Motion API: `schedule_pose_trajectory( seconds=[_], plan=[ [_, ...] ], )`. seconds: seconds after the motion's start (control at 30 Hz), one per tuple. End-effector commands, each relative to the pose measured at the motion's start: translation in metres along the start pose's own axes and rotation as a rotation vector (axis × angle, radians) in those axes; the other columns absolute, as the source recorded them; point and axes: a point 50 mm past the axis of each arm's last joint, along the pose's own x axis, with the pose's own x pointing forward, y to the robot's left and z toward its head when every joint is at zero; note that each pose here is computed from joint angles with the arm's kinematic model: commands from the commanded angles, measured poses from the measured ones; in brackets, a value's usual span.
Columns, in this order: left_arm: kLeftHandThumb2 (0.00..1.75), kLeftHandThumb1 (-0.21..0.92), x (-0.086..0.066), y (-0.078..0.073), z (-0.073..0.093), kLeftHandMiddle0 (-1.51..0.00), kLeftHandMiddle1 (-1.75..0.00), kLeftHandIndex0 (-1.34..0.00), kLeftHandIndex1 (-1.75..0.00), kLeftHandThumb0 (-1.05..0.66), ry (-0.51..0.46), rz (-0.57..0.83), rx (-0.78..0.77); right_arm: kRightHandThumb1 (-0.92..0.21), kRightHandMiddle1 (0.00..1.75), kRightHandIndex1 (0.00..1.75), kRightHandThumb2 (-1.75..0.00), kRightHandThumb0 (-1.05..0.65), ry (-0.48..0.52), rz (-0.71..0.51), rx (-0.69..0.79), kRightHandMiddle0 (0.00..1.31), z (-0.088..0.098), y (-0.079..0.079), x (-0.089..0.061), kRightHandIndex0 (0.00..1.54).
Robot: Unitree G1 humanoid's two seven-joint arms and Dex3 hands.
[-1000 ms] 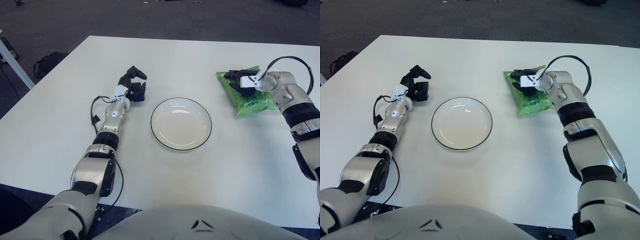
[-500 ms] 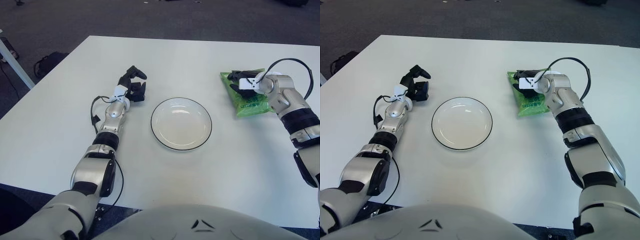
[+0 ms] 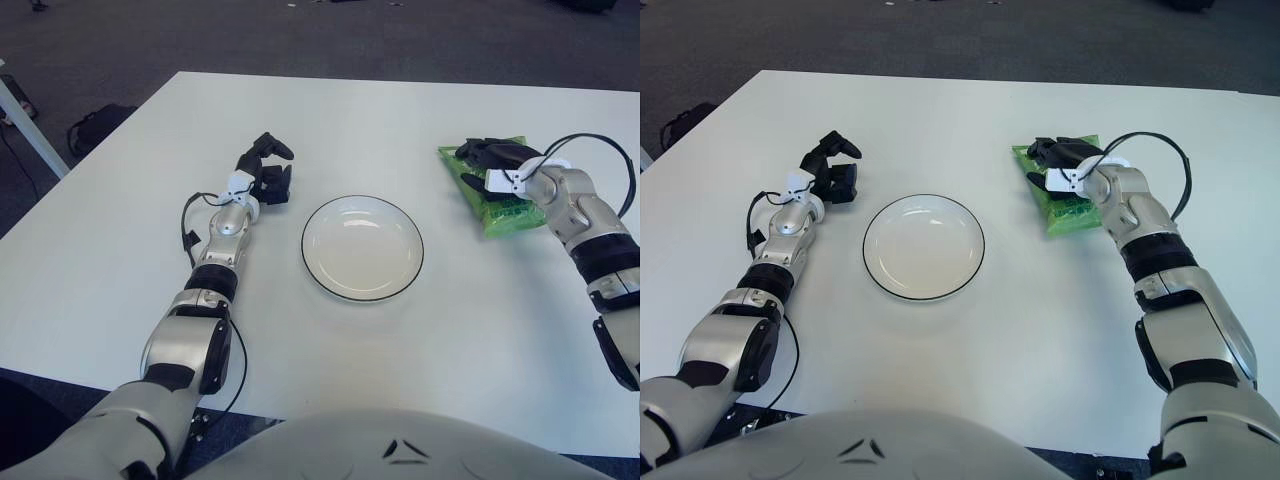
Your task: Put the snack into the plate.
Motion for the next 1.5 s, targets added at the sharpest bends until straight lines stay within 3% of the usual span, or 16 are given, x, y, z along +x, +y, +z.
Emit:
schedule_pose_trajectory(
  seconds=[0.0, 0.27, 0.7, 1.27, 1.47],
  plan=[
    [1.13, 0.46, -0.031, -0.006, -0.039, -1.23, -1.75, -0.5, -1.75, -0.43, 0.157, -0.006, -0.03, -0.92, 0.82, 0.07, -0.97, -0.83, -0.006, 0.005, 0.035, 0.0, -0.007, 0.014, -0.004, 0.14],
    [1.13, 0.46, -0.031, -0.007, -0.038, -1.23, -1.75, -0.5, -1.75, -0.43, 0.142, -0.017, -0.007, -0.92, 0.83, 0.09, -0.91, -0.78, -0.08, -0.178, 0.032, 0.0, 0.002, 0.01, -0.017, 0.17],
    [1.18, 0.43, -0.03, -0.008, -0.037, -1.21, -1.75, -0.52, -1.75, -0.44, 0.14, -0.002, 0.041, -0.92, 0.77, 0.1, -0.92, -0.68, -0.104, -0.46, -0.021, 0.0, 0.012, 0.008, -0.026, 0.17],
    [1.21, 0.4, -0.028, -0.009, -0.038, -1.21, -1.75, -0.54, -1.75, -0.45, 0.153, -0.016, 0.053, -0.92, 0.59, 0.06, -1.04, -0.74, -0.087, -0.575, -0.118, 0.0, 0.013, -0.004, -0.038, 0.1],
    [1.21, 0.4, -0.028, -0.009, -0.038, -1.21, -1.75, -0.55, -1.75, -0.45, 0.148, -0.013, 0.069, -0.92, 0.5, 0.05, -1.11, -0.8, -0.024, -0.633, -0.128, 0.0, 0.015, -0.015, -0.047, 0.08]
  ],
)
